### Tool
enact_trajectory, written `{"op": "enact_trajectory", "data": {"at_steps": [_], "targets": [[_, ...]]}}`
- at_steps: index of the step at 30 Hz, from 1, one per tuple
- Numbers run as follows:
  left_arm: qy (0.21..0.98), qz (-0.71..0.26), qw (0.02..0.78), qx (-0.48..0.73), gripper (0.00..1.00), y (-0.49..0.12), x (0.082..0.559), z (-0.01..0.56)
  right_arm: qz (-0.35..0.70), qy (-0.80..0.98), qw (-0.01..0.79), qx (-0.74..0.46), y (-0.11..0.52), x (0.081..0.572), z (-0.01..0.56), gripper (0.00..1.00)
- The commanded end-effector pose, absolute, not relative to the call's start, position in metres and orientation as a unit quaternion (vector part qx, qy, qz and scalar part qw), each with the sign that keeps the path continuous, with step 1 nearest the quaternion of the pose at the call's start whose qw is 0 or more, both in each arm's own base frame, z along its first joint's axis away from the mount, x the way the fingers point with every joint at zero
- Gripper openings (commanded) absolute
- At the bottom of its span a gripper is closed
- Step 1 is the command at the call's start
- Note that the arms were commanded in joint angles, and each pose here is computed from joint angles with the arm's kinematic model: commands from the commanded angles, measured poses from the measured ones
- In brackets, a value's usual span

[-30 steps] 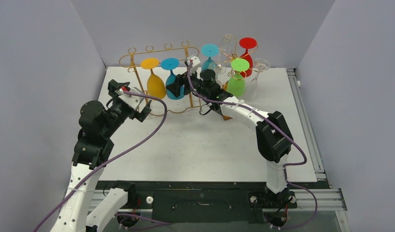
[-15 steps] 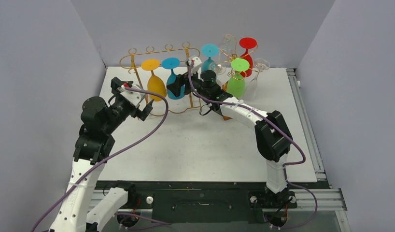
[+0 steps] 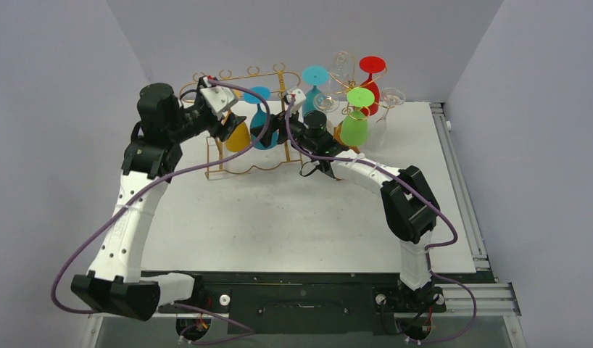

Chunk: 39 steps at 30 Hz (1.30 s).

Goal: Place the wine glass upside down on the wine glass rack
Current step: Turn the wine glass upside down at the wine rack.

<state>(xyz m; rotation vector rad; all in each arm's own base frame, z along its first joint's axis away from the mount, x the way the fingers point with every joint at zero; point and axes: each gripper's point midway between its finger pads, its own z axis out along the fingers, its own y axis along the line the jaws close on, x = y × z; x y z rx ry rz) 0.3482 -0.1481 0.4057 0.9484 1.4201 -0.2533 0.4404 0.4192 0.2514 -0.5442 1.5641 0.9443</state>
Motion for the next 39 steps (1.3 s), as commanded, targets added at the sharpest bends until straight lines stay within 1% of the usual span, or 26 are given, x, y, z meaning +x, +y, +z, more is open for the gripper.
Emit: {"op": "enact_trajectory", "data": {"at_steps": [1, 4, 8, 13, 18, 25, 36, 39], "targets": [[0.579, -0.149, 0.628, 0.498, 0.56, -0.171, 0.357, 0.418, 0.426, 0.631, 0.606, -0.232, 0.419, 0.427, 0.292, 0.79], [0.559, -0.147, 0.605, 0.547, 0.50, -0.177, 0.367, 0.411, 0.431, 0.628, 0.607, -0.228, 0.419, 0.426, 0.293, 0.79], [0.536, -0.119, 0.595, 0.587, 0.47, -0.179, 0.382, 0.399, 0.434, 0.626, 0.608, -0.224, 0.418, 0.425, 0.293, 0.79], [0.513, -0.096, 0.570, 0.635, 0.44, -0.185, 0.386, 0.378, 0.437, 0.623, 0.611, -0.219, 0.417, 0.425, 0.296, 0.80], [0.510, -0.080, 0.574, 0.636, 0.43, -0.188, 0.402, 0.376, 0.441, 0.622, 0.610, -0.215, 0.417, 0.425, 0.295, 0.80], [0.504, -0.054, 0.589, 0.629, 0.38, -0.188, 0.419, 0.375, 0.446, 0.623, 0.607, -0.212, 0.420, 0.423, 0.292, 0.80], [0.515, -0.056, 0.561, 0.645, 0.24, -0.193, 0.424, 0.352, 0.444, 0.625, 0.606, -0.213, 0.421, 0.414, 0.284, 0.81], [0.518, -0.052, 0.560, 0.644, 0.17, -0.193, 0.429, 0.351, 0.443, 0.625, 0.607, -0.213, 0.420, 0.413, 0.284, 0.81]]}}
